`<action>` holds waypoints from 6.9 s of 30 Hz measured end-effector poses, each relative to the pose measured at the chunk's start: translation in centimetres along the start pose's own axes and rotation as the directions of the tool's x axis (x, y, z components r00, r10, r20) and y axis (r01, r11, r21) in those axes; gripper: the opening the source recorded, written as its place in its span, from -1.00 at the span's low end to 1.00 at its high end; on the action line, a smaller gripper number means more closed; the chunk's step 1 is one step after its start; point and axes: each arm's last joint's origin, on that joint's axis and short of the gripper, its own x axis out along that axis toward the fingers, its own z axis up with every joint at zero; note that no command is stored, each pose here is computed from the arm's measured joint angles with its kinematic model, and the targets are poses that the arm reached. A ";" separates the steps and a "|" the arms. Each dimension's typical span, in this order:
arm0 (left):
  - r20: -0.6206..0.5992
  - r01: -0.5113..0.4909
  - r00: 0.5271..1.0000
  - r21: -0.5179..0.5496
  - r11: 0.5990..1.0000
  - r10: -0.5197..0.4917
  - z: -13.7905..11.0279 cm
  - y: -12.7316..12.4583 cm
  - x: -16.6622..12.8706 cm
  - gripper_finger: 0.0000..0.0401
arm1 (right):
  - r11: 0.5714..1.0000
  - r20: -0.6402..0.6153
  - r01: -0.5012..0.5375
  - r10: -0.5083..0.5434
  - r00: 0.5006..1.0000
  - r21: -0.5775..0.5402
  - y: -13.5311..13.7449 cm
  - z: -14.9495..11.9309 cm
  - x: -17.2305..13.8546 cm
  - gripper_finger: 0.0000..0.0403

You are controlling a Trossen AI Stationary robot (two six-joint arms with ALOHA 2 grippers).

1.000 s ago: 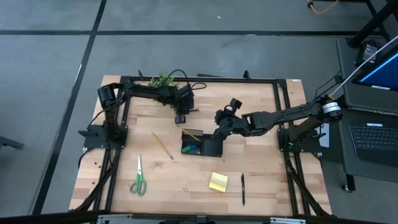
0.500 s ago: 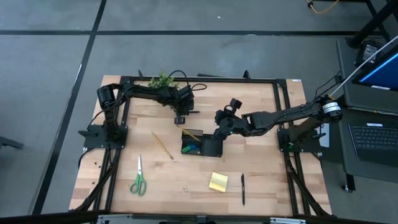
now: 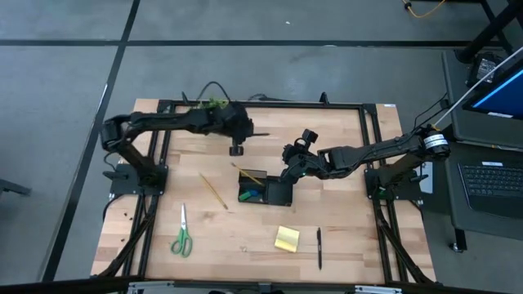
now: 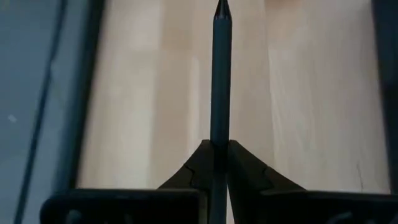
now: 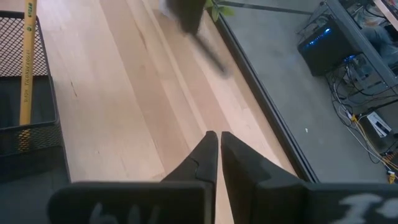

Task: Pick and place office supplies into organizer
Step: Put the top black pen into the black desk organizer, then put the yellow pencil into the black desk organizer

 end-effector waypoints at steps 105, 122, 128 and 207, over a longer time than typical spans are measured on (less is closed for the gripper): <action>0.688 0.166 0.716 -0.329 0.930 0.116 -5.4 -17.8 1.8 -0.62 | 0.995 0.060 -0.103 0.103 0.993 -0.001 3.2 -0.4 -3.1 -0.88; 0.823 0.143 0.557 -0.231 0.962 0.115 -4.2 -19.2 -0.5 -0.56 | 0.994 0.068 -0.105 0.104 0.992 0.007 3.2 -0.3 -3.1 -0.88; 0.870 0.137 0.485 -0.180 0.974 0.092 -3.9 -20.2 -1.7 -0.56 | 0.990 0.078 -0.139 0.137 0.987 0.020 3.4 -0.1 -3.1 -0.88; -0.388 0.340 0.906 0.435 0.834 -0.167 -8.7 -20.7 -2.5 -0.59 | 0.857 0.037 -0.490 0.491 0.870 0.158 3.7 1.6 -4.4 -0.88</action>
